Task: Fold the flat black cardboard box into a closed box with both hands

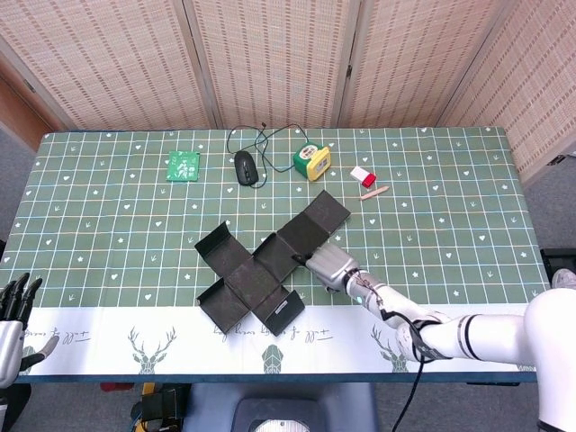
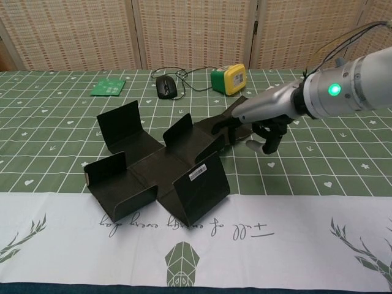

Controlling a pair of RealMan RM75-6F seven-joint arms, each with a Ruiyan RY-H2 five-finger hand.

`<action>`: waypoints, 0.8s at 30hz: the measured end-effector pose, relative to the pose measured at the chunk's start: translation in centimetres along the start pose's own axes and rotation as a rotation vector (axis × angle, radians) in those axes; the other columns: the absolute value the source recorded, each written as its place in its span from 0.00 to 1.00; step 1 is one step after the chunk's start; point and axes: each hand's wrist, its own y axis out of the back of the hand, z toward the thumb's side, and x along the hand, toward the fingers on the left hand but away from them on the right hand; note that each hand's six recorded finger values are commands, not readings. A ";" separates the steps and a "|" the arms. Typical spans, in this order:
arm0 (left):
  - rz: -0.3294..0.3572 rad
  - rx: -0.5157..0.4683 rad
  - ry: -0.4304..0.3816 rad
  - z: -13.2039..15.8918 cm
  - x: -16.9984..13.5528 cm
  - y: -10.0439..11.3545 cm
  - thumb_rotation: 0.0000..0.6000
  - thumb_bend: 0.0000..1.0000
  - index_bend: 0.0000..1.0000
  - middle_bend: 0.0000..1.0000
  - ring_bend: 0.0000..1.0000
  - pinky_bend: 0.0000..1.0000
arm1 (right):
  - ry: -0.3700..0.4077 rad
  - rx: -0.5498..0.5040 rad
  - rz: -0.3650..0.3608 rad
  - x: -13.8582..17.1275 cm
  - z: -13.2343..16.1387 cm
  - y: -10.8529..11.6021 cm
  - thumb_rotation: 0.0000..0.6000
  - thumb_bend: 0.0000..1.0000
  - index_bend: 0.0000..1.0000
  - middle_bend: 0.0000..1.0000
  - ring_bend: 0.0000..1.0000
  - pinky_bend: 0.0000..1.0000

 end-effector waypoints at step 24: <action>-0.003 0.002 -0.012 0.3 0.0 0.0 1.00 0.17 0.00 0.00 0.01 0.16 | 0.060 0.008 -0.095 -1.6 2.0 1.7 1.00 0.70 0.01 0.19 0.74 0.94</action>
